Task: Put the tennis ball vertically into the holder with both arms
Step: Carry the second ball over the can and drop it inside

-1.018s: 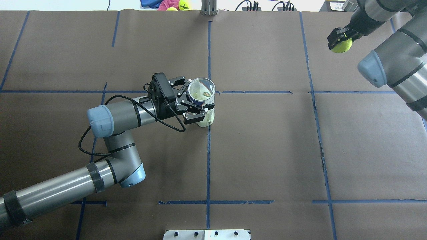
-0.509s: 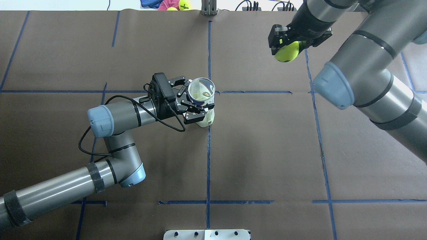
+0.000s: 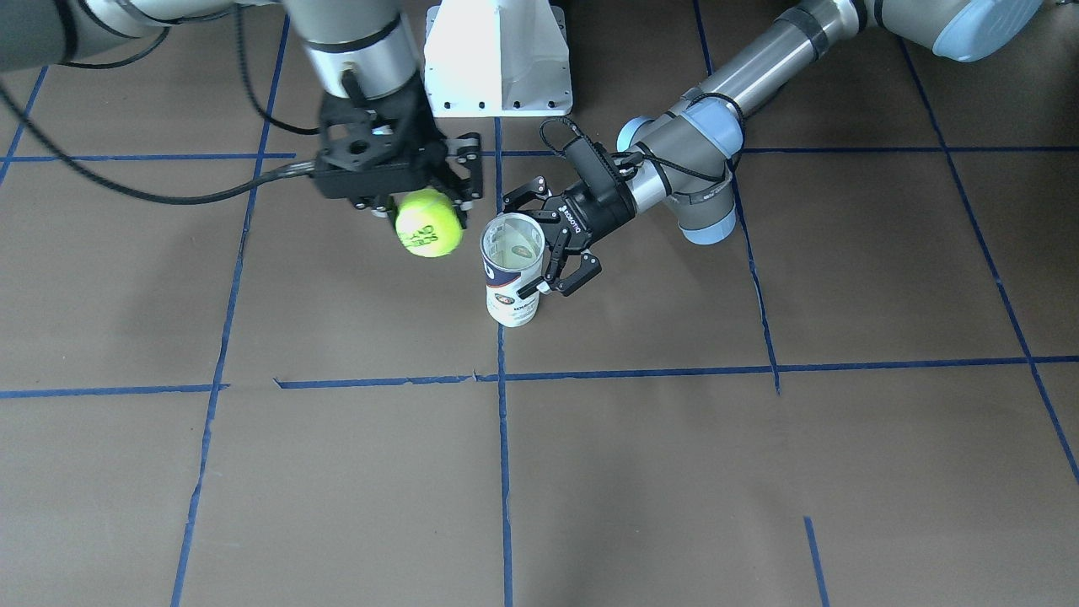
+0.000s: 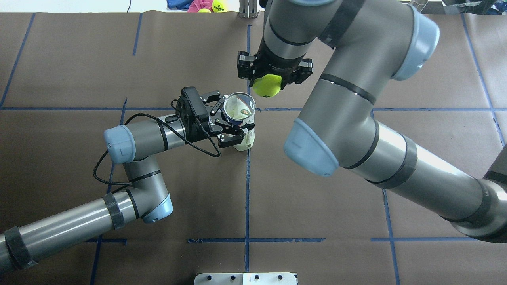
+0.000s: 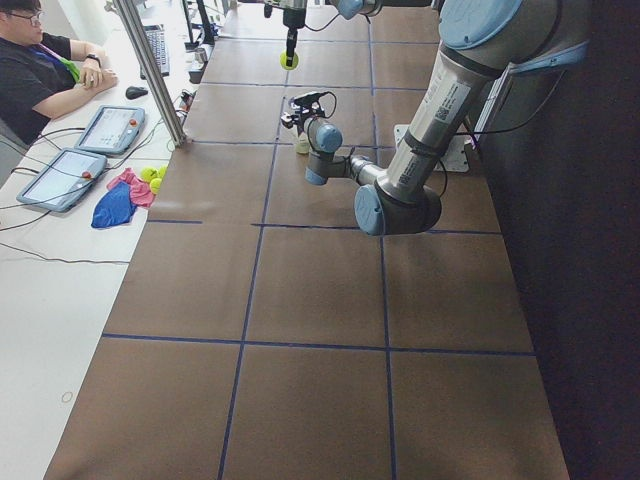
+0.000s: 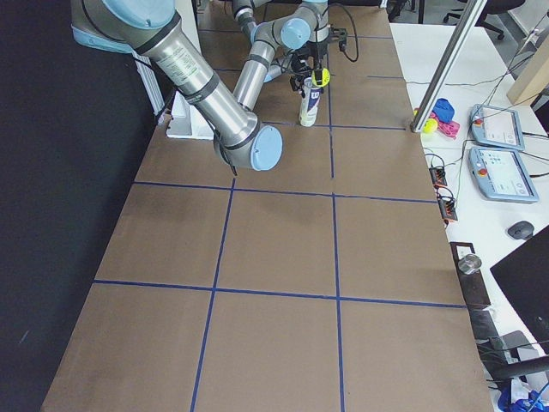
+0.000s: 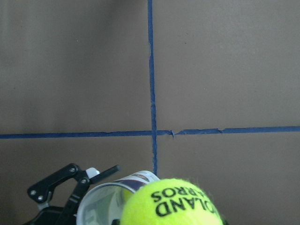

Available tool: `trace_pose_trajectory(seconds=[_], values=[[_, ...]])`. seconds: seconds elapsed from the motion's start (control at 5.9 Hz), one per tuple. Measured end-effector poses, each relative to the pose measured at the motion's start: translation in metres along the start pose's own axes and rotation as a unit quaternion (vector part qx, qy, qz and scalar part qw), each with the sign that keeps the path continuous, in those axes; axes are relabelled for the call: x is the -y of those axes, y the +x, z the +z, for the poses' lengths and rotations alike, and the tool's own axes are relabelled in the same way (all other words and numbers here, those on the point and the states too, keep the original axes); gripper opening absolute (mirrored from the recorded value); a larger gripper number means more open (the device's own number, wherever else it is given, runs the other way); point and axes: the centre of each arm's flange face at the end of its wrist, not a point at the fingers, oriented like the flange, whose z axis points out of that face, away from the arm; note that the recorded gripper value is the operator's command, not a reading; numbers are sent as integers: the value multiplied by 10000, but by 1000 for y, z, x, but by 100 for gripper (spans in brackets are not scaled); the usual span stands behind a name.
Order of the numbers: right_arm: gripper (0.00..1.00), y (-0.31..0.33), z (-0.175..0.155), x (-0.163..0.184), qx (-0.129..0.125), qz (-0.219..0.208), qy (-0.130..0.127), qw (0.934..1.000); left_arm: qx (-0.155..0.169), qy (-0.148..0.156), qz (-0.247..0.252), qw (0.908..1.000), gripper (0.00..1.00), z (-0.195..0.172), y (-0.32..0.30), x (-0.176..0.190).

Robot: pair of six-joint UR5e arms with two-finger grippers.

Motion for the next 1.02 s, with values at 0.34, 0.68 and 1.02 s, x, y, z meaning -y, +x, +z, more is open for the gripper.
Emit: trace_pose_trajectory(seconds=[0.34, 0.68, 1.02], values=[[96, -28, 11, -18, -75, 87, 50, 9999, 1, -7, -1, 10000, 95, 0, 0, 0], [99, -36, 18, -29, -142, 15, 206, 9997, 2, -10, 2, 10000, 95, 0, 0, 0], [99, -38, 20, -31, -154, -18, 237, 9996, 3, -12, 6, 10000, 95, 0, 0, -1]])
